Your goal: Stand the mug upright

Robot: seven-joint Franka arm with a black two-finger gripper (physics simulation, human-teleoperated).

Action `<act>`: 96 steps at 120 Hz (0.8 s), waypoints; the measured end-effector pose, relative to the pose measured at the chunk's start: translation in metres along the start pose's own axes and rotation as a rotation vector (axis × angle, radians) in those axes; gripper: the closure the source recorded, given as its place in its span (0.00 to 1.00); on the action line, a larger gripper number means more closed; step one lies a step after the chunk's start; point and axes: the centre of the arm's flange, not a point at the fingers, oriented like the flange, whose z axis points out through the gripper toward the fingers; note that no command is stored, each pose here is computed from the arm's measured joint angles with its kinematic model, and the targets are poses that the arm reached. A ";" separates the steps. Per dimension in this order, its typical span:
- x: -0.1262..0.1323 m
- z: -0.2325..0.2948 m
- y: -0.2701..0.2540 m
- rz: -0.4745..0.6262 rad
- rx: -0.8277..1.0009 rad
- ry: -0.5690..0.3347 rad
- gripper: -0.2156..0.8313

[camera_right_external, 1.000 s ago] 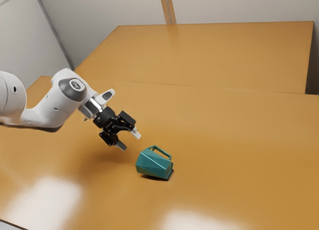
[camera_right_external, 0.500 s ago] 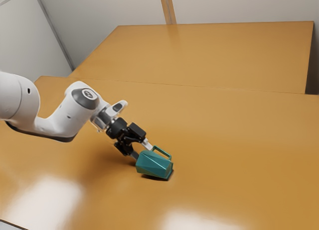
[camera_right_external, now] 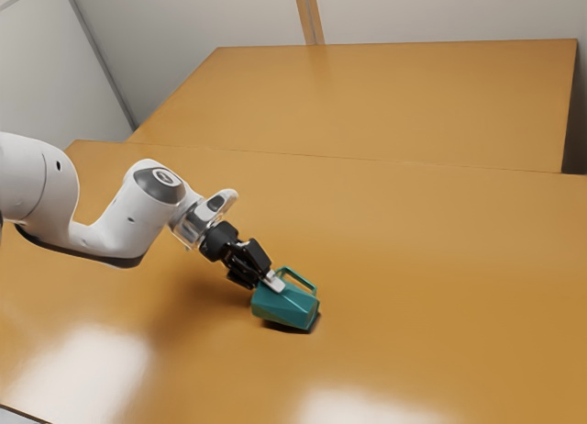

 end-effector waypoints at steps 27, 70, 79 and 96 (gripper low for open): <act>0.003 0.001 0.009 0.070 0.001 -0.005 0.91; 0.006 -0.022 0.082 0.337 0.316 -0.045 0.94; 0.008 -0.026 0.098 0.403 0.461 -0.095 0.95; 0.012 -0.028 0.114 0.465 0.671 -0.151 0.95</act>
